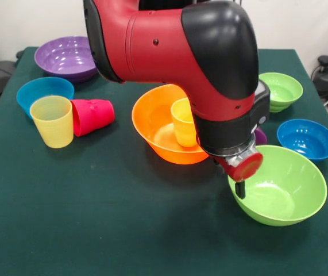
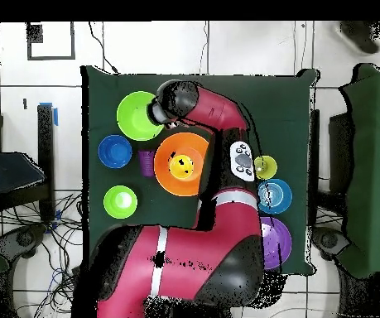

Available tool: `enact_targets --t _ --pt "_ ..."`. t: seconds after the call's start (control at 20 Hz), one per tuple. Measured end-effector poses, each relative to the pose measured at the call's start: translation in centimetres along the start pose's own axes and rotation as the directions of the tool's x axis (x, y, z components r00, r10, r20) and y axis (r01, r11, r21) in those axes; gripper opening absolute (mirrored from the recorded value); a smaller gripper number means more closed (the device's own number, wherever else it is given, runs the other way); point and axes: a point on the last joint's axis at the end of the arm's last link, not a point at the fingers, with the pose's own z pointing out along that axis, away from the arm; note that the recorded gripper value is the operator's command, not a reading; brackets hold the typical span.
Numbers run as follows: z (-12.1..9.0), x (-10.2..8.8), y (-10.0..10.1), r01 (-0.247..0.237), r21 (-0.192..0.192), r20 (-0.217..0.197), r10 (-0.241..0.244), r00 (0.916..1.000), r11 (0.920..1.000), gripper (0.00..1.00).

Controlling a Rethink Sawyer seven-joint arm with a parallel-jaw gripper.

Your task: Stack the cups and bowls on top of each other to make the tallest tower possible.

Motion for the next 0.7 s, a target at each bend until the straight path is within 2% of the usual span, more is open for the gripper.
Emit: enact_targets --t 0.5,0.7 --pt "0.43 -0.44 -0.12 -0.003 -0.001 -0.001 0.003 1.0000 1.0000 1.00" --pt "-0.07 -0.77 0.13 -0.009 -0.016 -0.008 0.009 0.9999 0.9998 1.00"
